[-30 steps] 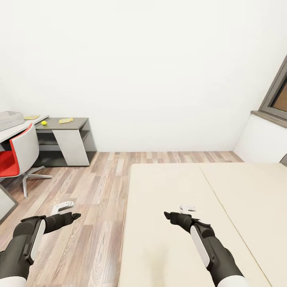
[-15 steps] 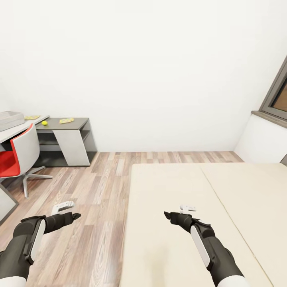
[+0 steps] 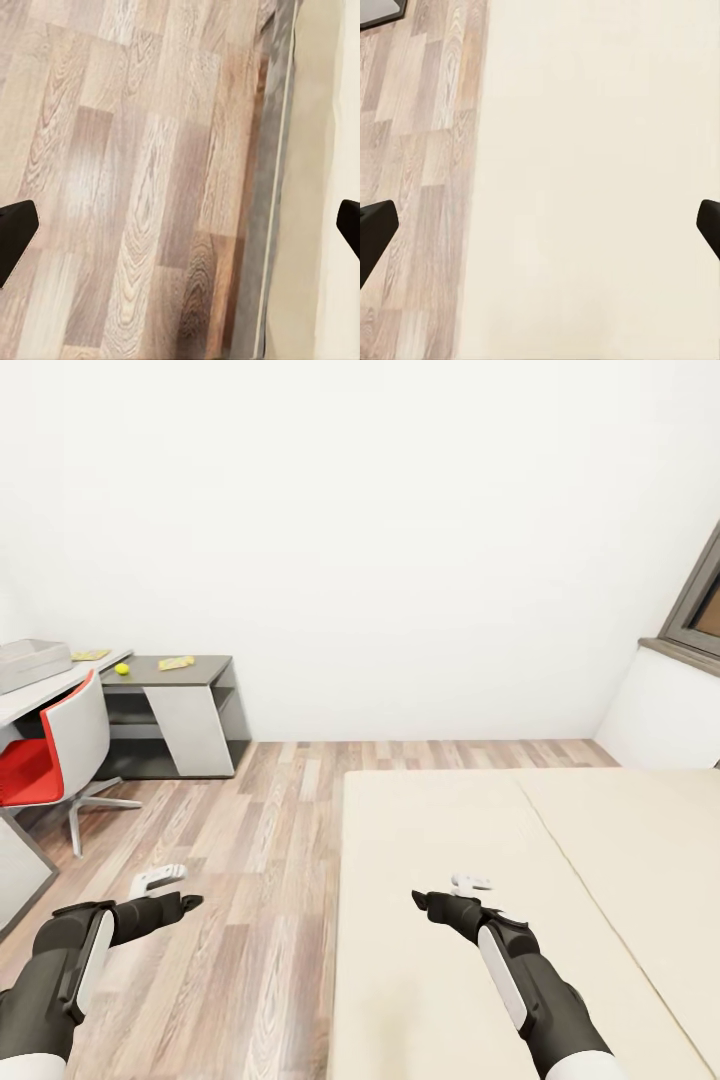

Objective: Put all the toys in the child's room - the three board games (two on the bed and one on the table), the two jigsaw puzzles on the table, and the tennis ball on the table - inside the toy box on the table in the child's room.

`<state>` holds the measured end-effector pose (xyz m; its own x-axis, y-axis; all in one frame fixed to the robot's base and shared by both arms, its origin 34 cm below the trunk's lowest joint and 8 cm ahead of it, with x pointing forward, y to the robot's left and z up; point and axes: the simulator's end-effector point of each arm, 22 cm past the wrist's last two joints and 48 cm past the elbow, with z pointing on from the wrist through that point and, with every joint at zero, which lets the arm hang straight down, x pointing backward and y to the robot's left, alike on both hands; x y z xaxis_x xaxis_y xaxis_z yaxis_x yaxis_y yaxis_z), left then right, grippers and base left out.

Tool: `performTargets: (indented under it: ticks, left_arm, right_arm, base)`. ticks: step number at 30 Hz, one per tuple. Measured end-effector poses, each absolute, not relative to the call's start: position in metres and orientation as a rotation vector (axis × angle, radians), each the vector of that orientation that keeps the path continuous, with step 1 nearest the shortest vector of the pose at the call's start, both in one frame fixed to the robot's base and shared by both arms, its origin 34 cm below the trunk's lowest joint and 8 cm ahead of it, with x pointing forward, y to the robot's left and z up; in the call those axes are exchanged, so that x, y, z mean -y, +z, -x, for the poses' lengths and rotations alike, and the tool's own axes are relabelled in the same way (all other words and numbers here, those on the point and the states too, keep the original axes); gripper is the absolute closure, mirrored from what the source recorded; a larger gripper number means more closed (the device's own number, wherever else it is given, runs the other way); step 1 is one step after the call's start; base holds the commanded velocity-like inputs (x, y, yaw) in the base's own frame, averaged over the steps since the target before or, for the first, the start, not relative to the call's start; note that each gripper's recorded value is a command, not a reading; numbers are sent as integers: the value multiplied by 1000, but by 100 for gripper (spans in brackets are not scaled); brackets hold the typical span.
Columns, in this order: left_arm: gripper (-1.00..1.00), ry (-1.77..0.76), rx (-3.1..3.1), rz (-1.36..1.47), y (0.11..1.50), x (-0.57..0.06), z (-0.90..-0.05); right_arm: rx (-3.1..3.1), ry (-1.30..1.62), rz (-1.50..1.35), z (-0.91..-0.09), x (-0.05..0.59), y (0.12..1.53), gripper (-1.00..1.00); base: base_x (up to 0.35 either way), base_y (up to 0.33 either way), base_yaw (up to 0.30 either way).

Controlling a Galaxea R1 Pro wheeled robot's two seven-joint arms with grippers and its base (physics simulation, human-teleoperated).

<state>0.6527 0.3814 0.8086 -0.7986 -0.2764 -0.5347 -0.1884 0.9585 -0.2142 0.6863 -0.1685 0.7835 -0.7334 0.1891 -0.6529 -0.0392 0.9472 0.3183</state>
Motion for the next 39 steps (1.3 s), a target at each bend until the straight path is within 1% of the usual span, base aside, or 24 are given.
performTargets:
  ticks: [39]
  left_arm:
    - [-100,-204,-2521,327,809,-381,-652]
  right_arm:
    - [-2363,404,-104,-686,169,783,-100]
  base:
    - [0,205,0]
